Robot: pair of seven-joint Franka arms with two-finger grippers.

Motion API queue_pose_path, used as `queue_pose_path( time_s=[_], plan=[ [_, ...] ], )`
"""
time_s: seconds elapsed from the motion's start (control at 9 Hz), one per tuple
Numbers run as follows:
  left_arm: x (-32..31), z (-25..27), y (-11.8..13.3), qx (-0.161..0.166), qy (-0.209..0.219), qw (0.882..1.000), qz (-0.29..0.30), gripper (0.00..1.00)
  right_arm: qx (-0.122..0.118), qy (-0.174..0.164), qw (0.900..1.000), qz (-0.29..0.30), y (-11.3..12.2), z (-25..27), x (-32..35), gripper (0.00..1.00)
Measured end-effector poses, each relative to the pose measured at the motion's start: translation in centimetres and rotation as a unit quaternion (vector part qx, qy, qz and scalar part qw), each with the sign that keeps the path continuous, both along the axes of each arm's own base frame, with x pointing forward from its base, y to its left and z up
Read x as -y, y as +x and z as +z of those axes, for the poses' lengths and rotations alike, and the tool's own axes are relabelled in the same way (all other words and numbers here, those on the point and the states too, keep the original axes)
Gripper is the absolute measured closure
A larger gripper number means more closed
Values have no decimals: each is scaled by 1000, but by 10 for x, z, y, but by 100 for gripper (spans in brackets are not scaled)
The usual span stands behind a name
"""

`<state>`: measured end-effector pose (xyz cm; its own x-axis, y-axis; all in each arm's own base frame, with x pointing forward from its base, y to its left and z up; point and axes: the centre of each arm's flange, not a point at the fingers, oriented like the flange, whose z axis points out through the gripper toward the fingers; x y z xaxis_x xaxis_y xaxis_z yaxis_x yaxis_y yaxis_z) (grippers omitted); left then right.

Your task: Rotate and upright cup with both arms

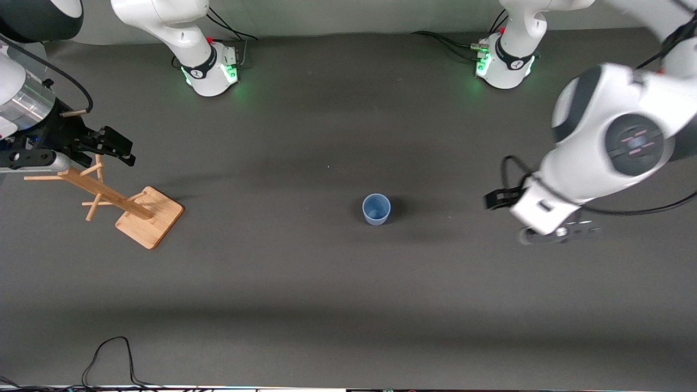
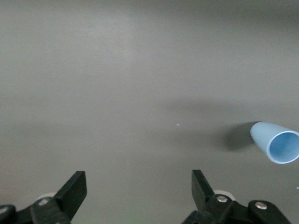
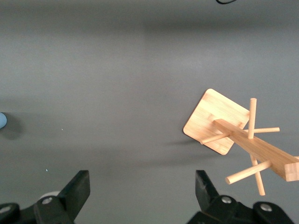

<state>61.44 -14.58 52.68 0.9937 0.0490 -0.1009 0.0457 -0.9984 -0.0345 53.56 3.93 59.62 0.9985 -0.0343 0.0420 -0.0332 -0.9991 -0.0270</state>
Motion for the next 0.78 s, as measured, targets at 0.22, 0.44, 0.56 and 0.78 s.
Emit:
queue_pose_path(
  time_s=[0.22,0.44,0.56,0.78],
  plan=[
    [-47,30,-28,23,10,999,-21,0,1,0,1000,-3,0,2,4,0],
    [-90,47,-53,40,18,999,-16,0,3,0,1000,-4,0,4,4,0],
    [-98,51,-63,44,19,999,-13,0,3,0,1000,-4,0,4,4,0],
    [-99,53,-77,55,18,998,-13,0,-12,-1,1000,-4,-1,0,4,0]
  ],
)
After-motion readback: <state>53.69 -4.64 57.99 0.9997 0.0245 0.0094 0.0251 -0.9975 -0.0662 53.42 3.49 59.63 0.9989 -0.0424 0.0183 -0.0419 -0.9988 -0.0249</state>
